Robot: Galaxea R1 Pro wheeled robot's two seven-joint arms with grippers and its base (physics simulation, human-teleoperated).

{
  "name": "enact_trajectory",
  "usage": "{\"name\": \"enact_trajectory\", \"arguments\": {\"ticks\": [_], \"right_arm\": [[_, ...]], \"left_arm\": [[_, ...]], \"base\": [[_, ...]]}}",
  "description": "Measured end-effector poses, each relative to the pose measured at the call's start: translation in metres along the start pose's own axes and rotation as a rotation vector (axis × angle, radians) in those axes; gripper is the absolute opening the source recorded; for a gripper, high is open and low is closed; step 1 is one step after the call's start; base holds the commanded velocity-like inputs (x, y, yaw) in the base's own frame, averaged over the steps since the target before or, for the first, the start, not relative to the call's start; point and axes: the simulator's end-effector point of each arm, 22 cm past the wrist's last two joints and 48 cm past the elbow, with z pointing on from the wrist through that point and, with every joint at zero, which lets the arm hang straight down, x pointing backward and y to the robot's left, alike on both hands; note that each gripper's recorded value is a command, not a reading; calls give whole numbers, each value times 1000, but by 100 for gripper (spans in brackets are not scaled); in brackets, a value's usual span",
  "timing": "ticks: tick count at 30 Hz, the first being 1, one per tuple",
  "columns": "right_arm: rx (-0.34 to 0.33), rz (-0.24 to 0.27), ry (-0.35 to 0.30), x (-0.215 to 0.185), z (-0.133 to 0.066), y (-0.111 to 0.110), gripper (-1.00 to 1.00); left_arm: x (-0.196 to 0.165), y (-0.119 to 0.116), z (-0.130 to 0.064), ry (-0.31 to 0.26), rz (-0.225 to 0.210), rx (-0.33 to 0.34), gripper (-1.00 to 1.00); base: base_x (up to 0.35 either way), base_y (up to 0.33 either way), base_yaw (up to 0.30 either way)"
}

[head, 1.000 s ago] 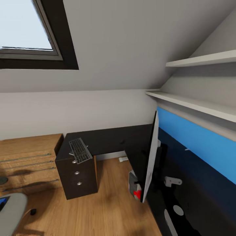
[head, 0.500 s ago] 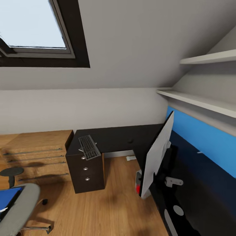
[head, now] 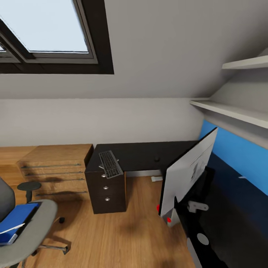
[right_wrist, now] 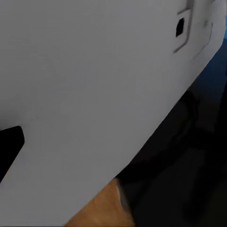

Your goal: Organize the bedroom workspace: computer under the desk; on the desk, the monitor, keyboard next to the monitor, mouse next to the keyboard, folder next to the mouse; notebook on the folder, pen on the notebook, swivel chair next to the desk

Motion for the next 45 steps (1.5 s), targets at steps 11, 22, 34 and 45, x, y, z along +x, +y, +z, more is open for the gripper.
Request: {"name": "enact_trajectory", "arguments": {"ticks": [11, 22, 34, 45], "right_arm": [[0, -2, 4, 3, 1, -1, 100], [1, -2, 4, 3, 1, -1, 100], [1, -5, 4, 3, 1, -2, 100], [0, -4, 4, 2, 1, -1, 100]], "left_arm": [[2, 0, 0, 5, 1, -1, 100], [2, 0, 0, 6, 1, -1, 100], [2, 0, 0, 6, 1, -1, 100], [2, 0, 0, 5, 1, -1, 100]], "base": [[130, 0, 61], [83, 0, 2], [-26, 0, 0], [-70, 0, -37]]}}
